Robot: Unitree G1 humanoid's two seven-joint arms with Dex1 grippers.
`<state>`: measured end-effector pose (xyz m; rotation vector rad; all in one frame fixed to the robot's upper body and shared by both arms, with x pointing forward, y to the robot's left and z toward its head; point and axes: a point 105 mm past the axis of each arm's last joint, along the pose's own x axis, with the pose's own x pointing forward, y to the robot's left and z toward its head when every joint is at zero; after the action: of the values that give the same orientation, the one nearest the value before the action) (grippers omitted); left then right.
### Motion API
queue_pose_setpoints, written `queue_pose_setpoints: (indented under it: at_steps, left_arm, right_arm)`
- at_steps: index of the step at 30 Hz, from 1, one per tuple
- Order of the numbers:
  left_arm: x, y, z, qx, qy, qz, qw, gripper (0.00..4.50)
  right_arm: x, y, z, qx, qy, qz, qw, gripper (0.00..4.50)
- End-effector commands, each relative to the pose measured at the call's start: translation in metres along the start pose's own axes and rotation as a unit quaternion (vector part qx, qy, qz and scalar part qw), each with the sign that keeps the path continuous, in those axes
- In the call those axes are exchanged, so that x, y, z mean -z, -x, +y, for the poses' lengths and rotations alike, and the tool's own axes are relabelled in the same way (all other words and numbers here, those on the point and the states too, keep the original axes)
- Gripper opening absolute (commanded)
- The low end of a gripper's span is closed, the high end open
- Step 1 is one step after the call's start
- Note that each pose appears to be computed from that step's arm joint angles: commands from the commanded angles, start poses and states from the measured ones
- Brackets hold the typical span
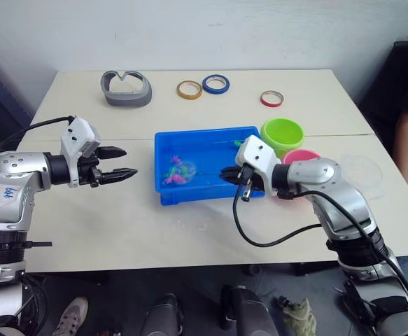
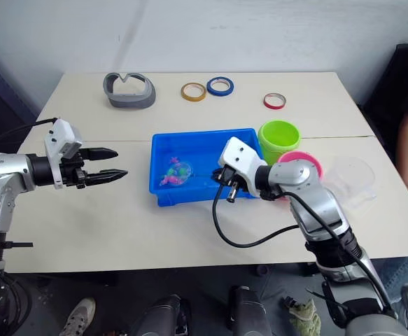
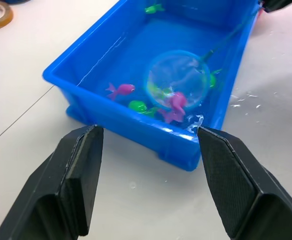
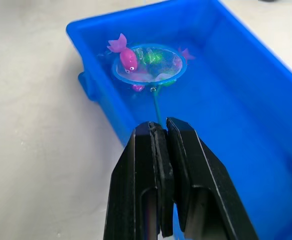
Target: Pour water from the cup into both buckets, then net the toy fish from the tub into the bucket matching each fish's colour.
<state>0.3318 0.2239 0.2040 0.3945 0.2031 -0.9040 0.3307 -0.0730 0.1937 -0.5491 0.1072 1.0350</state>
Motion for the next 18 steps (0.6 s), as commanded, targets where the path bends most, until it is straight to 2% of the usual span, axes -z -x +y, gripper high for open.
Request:
queue_pose_setpoints:
  at_steps: [1,11,18]
  left_arm:
    - [-0.016,0.006,-0.004,0.021,-0.016,-0.019,0.999,3.28]
    - [-0.017,0.004,-0.004,0.032,-0.018,-0.021,0.999,3.28]
    - [-0.026,-0.009,-0.008,0.061,-0.017,-0.06,0.996,3.28]
  right_arm:
    - [-0.022,0.014,-0.007,0.02,0.02,-0.032,0.999,0.0]
    - [-0.026,0.022,-0.009,0.029,0.018,-0.041,0.999,0.0]
    - [-0.027,0.041,-0.018,0.058,0.011,-0.052,0.997,0.0]
